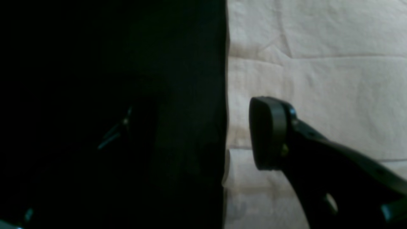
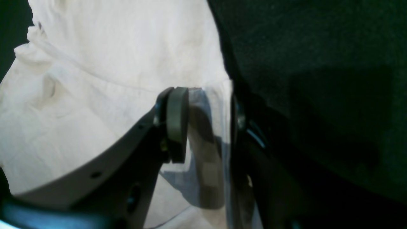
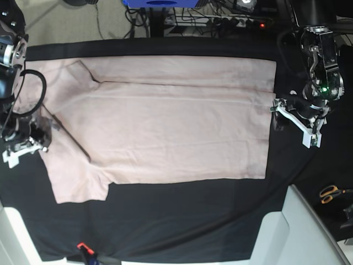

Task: Fold the T-shirt properly

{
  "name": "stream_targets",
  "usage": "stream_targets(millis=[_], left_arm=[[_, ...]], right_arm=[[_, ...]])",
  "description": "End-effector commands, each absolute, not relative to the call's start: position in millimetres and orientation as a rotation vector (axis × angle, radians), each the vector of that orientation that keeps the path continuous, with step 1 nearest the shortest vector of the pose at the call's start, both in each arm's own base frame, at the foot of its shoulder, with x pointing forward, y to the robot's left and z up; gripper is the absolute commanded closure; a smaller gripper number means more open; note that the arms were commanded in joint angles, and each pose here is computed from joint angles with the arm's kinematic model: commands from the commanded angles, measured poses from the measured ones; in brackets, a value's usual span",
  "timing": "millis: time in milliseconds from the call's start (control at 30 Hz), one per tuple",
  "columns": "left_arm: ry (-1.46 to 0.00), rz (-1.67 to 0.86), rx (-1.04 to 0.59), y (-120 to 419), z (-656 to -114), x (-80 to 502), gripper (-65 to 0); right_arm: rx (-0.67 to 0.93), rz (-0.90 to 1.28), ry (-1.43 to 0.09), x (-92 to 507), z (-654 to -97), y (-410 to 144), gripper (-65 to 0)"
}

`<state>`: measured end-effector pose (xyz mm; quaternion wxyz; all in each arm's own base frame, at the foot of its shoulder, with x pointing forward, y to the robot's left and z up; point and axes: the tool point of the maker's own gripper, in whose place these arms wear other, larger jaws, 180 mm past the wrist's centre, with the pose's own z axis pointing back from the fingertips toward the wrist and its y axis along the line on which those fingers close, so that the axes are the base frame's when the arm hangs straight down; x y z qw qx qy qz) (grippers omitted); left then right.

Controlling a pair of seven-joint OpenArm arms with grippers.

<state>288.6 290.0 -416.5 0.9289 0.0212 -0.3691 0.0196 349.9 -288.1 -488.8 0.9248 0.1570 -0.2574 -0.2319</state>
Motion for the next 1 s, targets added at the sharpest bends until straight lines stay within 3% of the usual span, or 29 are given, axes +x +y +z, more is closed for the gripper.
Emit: stream_targets(millis=[0, 633, 700, 800, 967], left_arm=[[-0.803, 0.038, 0.06, 297, -402, 299, -44.1], [-0.802, 0.035, 0.066, 298, -402, 299, -44.1], [-0.804, 0.035, 0.066, 298, -402, 300, -44.1], [-0.805, 0.036, 0.061, 297, -402, 300, -44.1], [-0.804, 0.033, 0.059, 296, -402, 300, -44.1]], right_arm=[[0.294, -0.489, -0.578, 364, -473, -306, -18.3], [0.286, -0.498, -0.606, 371, -468, -309, -17.3], [0.286, -0.499, -0.607, 372, -467, -309, -13.4], [0.287, -0.509, -0.616, 372, -466, -311, 0.0], [0.291, -0.495, -0.631, 379, -461, -310, -0.2]])
